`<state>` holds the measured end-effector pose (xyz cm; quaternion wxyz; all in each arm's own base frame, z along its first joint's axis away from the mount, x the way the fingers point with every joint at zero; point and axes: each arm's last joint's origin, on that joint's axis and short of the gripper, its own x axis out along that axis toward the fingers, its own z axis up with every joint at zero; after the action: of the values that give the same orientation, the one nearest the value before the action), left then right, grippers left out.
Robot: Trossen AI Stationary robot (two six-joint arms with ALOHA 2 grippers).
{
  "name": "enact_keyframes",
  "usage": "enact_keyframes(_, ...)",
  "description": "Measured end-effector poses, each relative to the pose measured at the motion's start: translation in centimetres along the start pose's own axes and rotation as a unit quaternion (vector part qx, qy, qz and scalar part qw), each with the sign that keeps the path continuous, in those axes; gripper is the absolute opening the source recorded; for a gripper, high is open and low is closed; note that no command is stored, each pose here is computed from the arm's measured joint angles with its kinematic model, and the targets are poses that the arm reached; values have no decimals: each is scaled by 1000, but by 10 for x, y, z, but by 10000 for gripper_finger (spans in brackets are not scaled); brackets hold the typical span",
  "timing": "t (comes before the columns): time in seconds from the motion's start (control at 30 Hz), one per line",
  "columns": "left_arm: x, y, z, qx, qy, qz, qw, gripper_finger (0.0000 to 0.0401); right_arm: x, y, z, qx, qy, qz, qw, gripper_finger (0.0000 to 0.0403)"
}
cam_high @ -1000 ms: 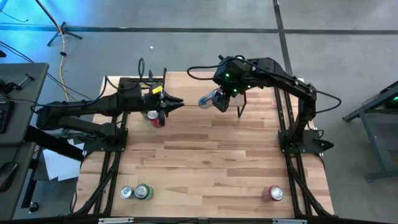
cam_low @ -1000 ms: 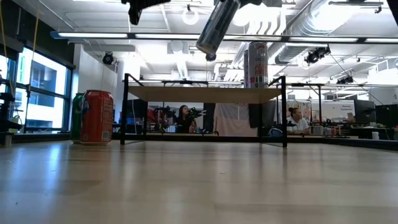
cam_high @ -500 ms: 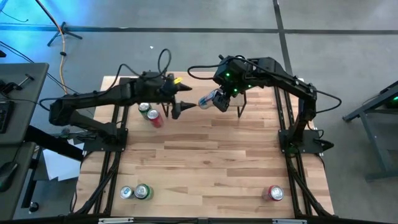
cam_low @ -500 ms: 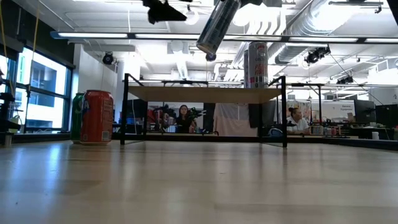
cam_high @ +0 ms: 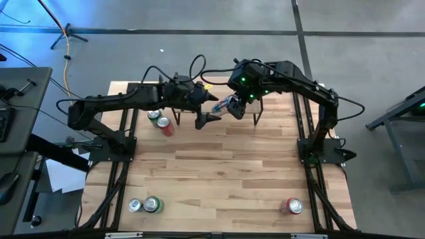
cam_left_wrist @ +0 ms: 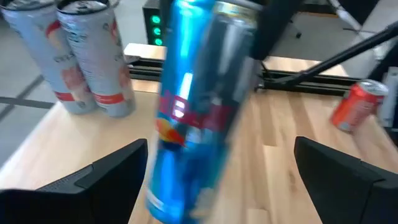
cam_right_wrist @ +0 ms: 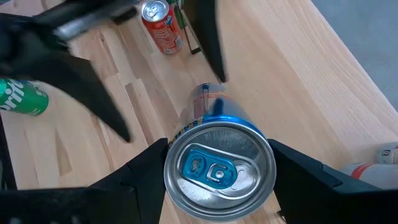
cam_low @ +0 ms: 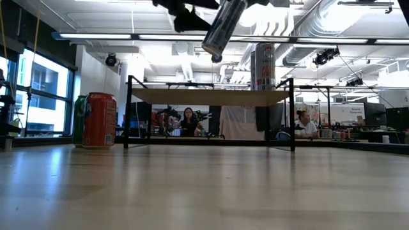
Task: Place canned beverage on shelf
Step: Put the top blue soda can on the shelf
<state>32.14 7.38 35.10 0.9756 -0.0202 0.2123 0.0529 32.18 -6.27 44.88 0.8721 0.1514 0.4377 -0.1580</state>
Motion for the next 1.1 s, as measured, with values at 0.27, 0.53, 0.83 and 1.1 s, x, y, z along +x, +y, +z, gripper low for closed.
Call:
enact_keyframes(0.27,7,1,2,25,-16,12,999,365,0,1,0,-6,3,12,1000,226)
enact_keyframes(0.53,11,0,1,39,-16,-10,999,348,0,1,0,-24,4,19,1000,226)
enact_keyframes(0.83,24,1,-6,24,-2,-14,1000,250,0,3,0,-32,4,44,999,226)
enact_keyframes(1.1,24,2,-6,26,-1,-15,1000,161,-1,3,0,-45,3,50,998,242)
